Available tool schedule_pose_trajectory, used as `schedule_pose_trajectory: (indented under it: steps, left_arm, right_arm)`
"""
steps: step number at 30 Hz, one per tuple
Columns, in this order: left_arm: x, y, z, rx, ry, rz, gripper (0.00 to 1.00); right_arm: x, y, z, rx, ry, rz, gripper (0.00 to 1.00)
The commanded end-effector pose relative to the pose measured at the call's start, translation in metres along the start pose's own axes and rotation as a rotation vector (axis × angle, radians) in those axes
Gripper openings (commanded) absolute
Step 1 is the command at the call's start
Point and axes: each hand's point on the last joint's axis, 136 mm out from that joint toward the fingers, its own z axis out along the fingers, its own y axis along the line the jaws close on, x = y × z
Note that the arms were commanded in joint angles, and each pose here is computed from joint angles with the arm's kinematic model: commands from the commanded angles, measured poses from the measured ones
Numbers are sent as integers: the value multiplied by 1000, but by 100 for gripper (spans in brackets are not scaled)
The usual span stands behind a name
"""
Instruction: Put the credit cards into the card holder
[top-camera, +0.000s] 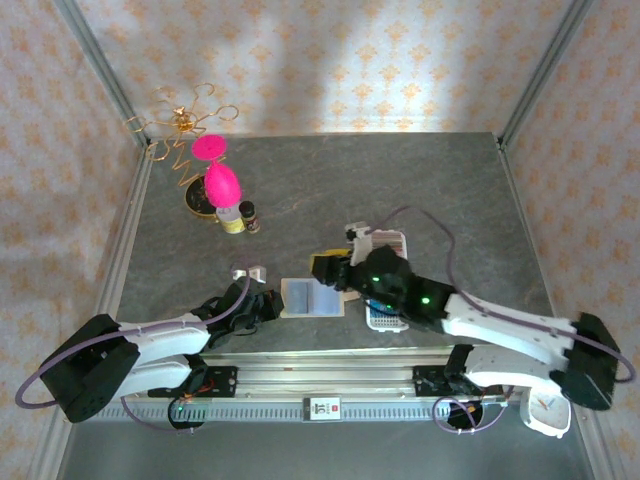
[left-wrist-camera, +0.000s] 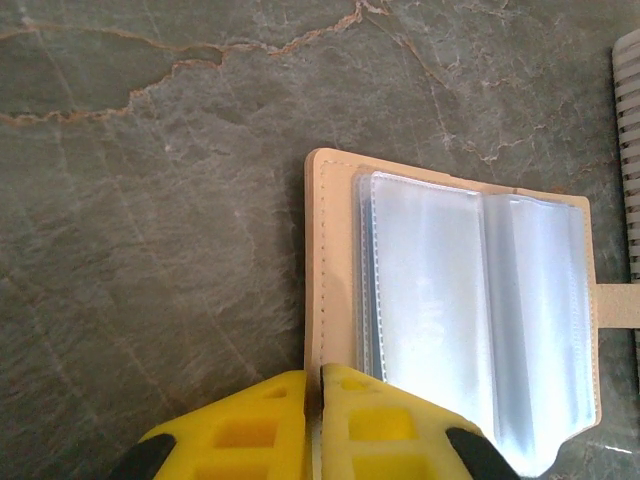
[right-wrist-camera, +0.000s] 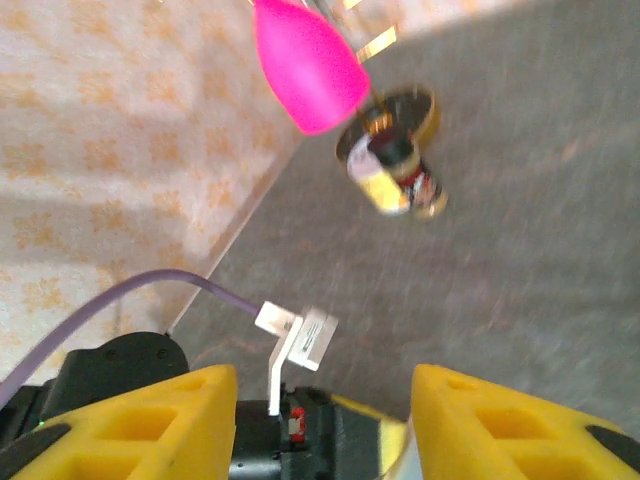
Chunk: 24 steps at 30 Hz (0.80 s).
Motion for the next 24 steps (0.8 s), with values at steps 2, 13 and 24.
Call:
schedule_pose_trajectory:
  steps: [2, 13, 24]
  left_arm:
    - [1, -6, -2, 17, 7, 22, 10]
    - [-3, -9, -6, 25, -6, 34, 10]
    - [-6, -8, -13, 17, -26, 43, 11]
  right_arm:
    - [2, -20, -36, 69, 5, -538, 55]
    - [71, -100, -76, 192, 503, -1286, 91]
    - [94, -172, -79, 304, 710, -1481, 100]
